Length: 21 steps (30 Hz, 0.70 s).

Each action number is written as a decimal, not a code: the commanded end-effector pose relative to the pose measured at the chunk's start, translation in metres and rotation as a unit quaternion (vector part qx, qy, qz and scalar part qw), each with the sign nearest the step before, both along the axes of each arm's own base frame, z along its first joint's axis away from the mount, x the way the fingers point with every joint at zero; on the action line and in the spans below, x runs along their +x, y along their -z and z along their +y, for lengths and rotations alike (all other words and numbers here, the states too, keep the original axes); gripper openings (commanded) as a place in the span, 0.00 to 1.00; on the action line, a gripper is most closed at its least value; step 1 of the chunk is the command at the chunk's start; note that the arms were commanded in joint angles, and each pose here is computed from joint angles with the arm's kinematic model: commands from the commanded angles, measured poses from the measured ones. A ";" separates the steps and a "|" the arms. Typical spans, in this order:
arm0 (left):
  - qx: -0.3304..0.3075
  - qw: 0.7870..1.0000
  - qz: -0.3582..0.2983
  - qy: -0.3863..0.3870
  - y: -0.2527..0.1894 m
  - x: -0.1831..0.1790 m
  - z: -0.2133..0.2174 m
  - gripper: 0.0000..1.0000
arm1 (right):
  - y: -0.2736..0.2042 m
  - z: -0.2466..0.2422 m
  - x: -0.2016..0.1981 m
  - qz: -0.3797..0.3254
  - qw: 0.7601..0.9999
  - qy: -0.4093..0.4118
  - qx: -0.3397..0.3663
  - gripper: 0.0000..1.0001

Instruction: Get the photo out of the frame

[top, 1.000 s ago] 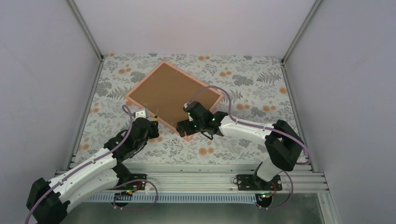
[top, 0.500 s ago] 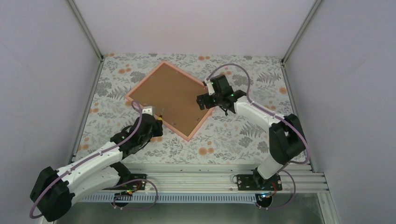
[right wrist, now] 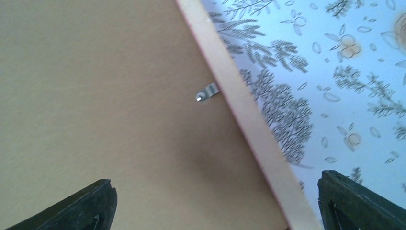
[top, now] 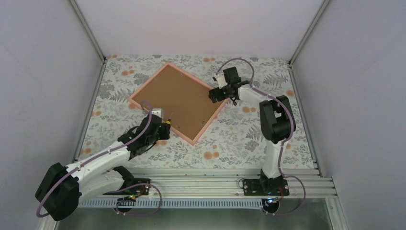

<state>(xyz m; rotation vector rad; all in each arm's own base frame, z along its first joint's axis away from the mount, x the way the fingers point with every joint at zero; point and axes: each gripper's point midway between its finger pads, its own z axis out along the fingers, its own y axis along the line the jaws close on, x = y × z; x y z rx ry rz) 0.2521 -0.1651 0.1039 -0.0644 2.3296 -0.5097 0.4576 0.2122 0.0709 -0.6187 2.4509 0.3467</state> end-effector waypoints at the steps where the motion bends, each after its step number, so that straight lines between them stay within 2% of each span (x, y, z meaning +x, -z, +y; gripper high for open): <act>1: -0.018 0.999 -0.021 0.024 -0.016 0.009 -0.013 0.02 | 0.001 0.000 0.021 -0.017 0.999 -0.028 -0.002 0.94; 10: -0.017 0.999 -0.009 0.043 -0.010 0.013 -0.022 0.02 | 0.024 -0.007 0.042 -0.003 0.999 -0.040 -0.011 0.92; 15: -0.018 0.999 -0.008 0.049 -0.010 0.014 -0.025 0.02 | 0.043 -0.010 0.041 0.019 0.999 -0.044 -0.019 0.81; 21: -0.024 0.998 -0.005 0.058 -0.010 0.013 -0.028 0.02 | 0.050 -0.011 0.026 0.036 0.998 -0.046 -0.010 0.60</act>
